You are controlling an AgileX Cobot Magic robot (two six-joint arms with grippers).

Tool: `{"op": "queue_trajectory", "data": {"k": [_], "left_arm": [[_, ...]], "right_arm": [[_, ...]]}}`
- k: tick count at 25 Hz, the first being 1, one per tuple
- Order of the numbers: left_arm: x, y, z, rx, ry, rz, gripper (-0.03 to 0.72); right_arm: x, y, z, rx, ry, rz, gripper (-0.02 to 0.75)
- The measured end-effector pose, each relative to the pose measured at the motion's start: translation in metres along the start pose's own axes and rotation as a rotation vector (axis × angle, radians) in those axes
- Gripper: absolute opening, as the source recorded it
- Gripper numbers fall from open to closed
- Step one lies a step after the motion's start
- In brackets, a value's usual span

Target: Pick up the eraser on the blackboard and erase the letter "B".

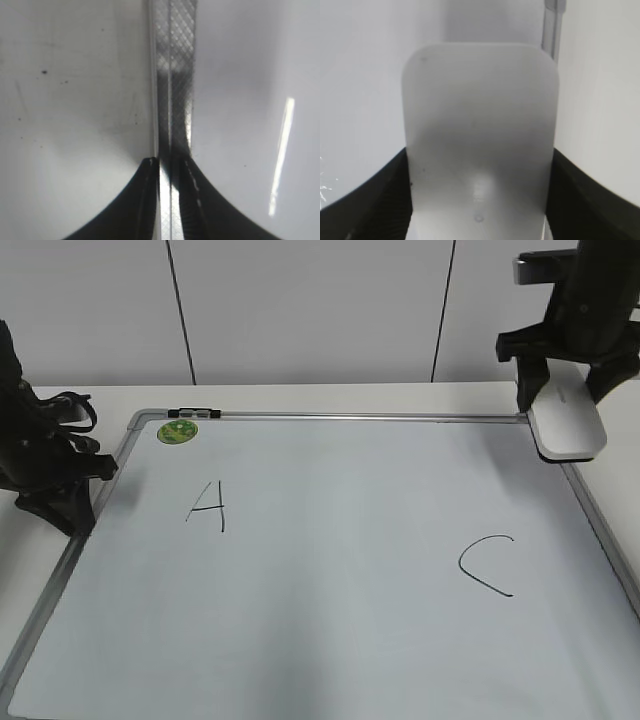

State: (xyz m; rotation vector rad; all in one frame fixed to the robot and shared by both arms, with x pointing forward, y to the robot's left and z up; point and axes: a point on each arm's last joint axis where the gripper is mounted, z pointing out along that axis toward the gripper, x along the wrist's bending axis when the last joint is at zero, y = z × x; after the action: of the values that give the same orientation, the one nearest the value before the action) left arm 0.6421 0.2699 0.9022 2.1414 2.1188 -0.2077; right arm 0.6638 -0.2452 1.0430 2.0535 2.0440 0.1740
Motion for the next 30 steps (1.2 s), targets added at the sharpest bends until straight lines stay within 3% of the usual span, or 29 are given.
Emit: {"op": "queue_trajectory", "data": {"k": [14,19,30], "left_arm": [[0.000,0.000,0.000,0.000,0.000,0.000,0.108],[0.000,0.000,0.000,0.000,0.000,0.000,0.108],[0.000,0.000,0.000,0.000,0.000,0.000,0.108]], "right_arm": [[-0.025,-0.055,0.058,0.274,-0.009,0.006,0.515],[-0.034,-0.054,0.062,0.249,0.085,-0.003,0.515],[-0.052,-0.050,0.079,0.240,0.112,0.037,0.515]]}}
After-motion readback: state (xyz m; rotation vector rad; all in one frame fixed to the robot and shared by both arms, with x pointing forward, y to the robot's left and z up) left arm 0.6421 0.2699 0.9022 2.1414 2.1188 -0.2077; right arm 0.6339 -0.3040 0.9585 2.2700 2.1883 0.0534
